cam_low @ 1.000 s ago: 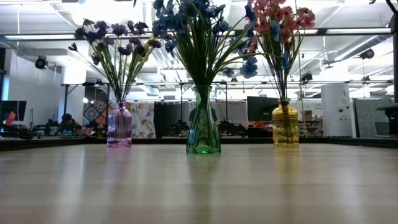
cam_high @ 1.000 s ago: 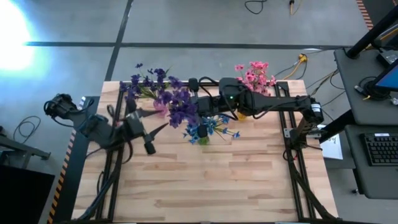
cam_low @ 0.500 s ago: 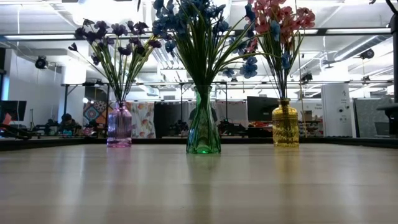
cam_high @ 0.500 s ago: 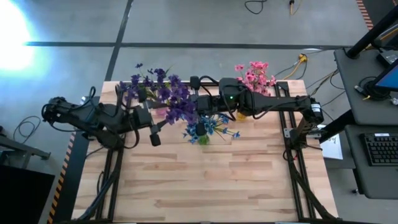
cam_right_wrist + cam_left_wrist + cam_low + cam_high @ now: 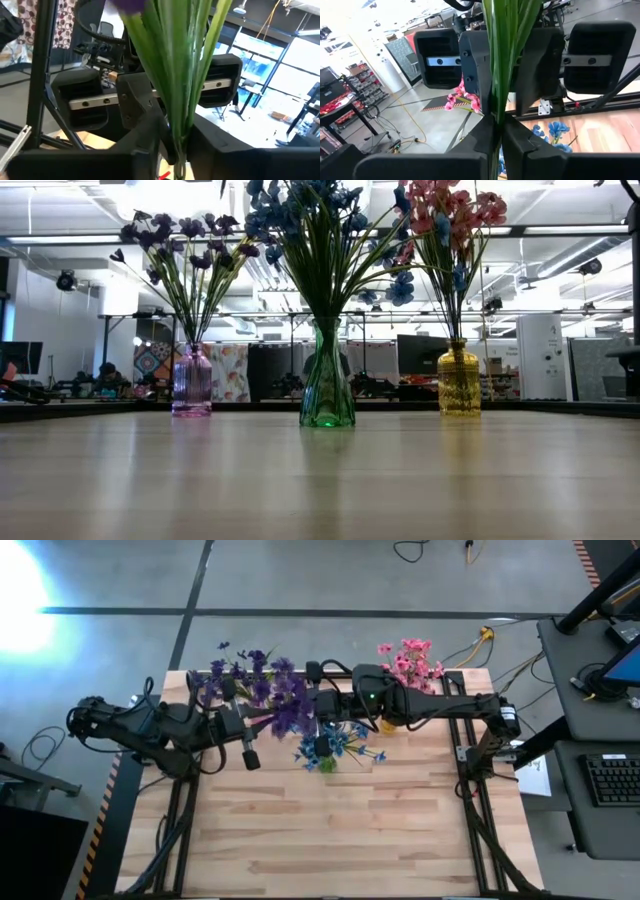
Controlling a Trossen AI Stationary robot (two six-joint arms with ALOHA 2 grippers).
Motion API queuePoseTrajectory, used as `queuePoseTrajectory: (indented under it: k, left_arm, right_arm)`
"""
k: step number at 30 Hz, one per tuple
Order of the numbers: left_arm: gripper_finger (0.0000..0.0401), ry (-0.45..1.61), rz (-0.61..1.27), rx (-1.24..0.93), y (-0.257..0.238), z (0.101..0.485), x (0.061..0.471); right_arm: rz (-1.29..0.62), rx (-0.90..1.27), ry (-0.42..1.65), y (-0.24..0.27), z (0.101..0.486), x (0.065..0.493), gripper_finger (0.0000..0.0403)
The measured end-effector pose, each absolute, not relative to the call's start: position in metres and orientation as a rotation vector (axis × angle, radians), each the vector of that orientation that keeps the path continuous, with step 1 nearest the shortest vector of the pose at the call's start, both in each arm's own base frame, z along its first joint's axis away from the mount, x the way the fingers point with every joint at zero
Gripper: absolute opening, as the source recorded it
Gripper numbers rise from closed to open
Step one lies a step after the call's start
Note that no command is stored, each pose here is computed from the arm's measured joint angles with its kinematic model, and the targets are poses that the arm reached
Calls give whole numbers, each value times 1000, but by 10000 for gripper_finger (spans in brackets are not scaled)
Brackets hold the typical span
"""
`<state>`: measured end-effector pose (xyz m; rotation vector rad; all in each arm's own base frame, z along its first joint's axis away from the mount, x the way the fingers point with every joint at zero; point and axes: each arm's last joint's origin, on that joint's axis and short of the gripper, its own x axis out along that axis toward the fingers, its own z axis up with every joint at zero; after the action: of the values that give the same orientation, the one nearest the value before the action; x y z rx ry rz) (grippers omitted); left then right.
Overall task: Sort flowers into vase by color
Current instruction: Put the violet flowers into the violet vase
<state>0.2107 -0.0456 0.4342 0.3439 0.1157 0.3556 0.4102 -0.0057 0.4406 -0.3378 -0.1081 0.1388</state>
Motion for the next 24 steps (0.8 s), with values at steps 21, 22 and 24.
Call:
queuePoseTrajectory:
  k: [21,22,24]
  left_arm:
    - [0,73,487,254,-14,405,160]
    - [0,56,498,244,-12,402,157]
    - [0,19,522,226,-8,396,150]
  right_arm:
    - [-93,-297,-75,-11,468,377,227]
    - [-92,-297,-70,-11,467,377,229]
    - [-91,-294,-63,-11,467,377,231]
